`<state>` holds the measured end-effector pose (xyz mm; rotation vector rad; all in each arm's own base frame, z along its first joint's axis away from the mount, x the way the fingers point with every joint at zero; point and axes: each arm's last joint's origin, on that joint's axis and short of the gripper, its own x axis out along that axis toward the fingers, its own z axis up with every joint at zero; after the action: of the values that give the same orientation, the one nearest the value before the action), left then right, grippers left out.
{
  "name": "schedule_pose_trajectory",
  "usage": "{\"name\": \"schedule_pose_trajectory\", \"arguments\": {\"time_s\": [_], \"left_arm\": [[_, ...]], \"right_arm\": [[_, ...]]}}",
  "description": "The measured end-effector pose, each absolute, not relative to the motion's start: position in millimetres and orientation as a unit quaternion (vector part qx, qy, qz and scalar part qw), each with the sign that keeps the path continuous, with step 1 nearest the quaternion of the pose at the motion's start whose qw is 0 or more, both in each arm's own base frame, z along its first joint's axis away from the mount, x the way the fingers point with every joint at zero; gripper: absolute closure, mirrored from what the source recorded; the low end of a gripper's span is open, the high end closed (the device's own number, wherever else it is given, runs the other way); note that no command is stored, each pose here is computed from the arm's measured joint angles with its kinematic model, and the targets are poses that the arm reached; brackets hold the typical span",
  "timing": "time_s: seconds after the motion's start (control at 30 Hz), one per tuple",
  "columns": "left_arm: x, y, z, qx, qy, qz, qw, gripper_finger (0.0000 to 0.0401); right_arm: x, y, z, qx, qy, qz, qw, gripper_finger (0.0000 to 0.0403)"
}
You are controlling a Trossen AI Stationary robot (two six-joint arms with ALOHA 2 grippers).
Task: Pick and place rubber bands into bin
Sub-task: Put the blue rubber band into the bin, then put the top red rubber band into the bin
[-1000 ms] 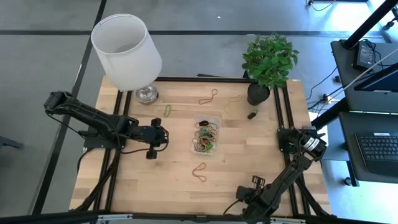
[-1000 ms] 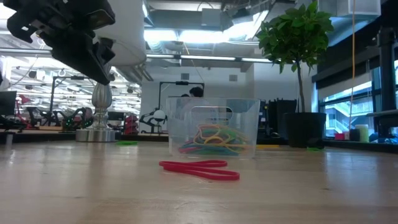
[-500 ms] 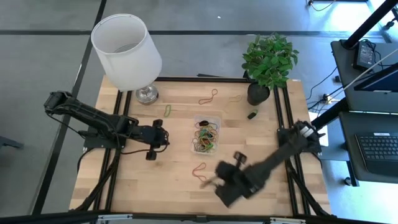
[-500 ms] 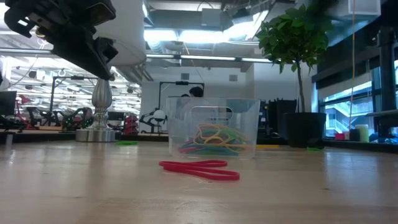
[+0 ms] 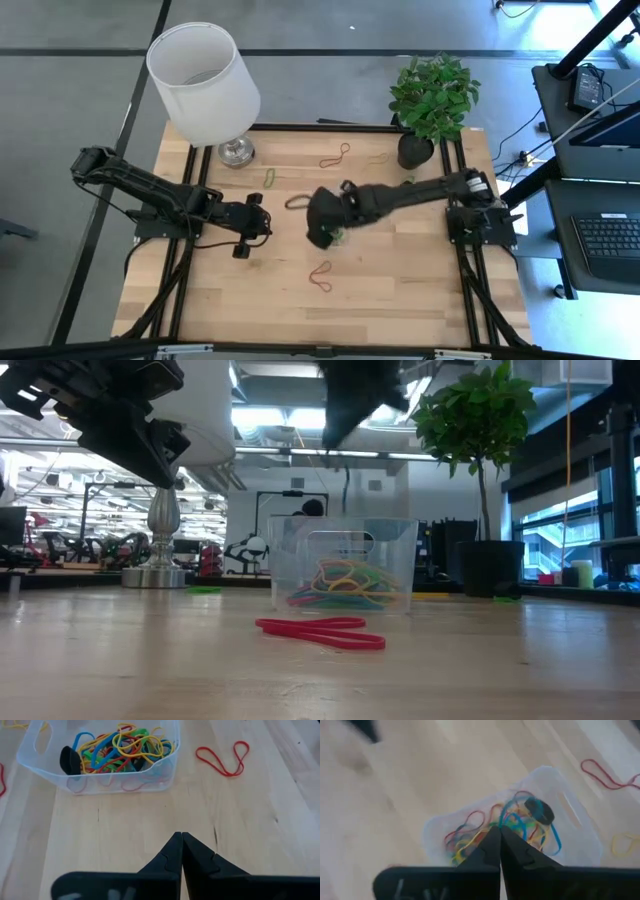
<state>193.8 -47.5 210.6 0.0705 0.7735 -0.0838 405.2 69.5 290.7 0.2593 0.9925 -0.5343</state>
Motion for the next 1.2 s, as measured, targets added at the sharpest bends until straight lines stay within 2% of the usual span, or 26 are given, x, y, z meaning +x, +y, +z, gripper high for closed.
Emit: {"name": "schedule_pose_trajectory", "arguments": {"time_s": [0.27,0.43,0.73,0.9,1.03,1.2], "left_arm": [[193.5,-47.4,210.2,0.021,0.380,-0.035,0.924,0.0400],[193.0,-47.3,209.7,0.021,0.383,-0.034,0.923,0.0398],[193.3,-47.3,210.0,0.022,0.381,-0.033,0.924,0.0398],[193.4,-47.3,210.1,0.022,0.380,-0.033,0.924,0.0399],[196.2,-48.0,213.0,0.011,0.362,-0.032,0.932,0.0398],[202.2,-49.6,227.9,-0.026,0.336,-0.023,0.941,0.0399]], "right_arm": [[401.8,27.3,225.0,0.184,0.529,-0.276,0.781,0.0401],[399.9,23.9,207.9,0.212,0.542,-0.252,0.773,0.0374],[400.8,23.6,217.7,0.195,0.549,-0.242,0.776,0.0273],[400.9,23.7,233.6,0.131,0.571,-0.199,0.786,0.0223],[394.6,25.2,244.5,0.076,0.584,-0.158,0.792,0.0210],[349.7,32.8,262.7,0.026,0.609,-0.162,0.776,0.0216]]}}
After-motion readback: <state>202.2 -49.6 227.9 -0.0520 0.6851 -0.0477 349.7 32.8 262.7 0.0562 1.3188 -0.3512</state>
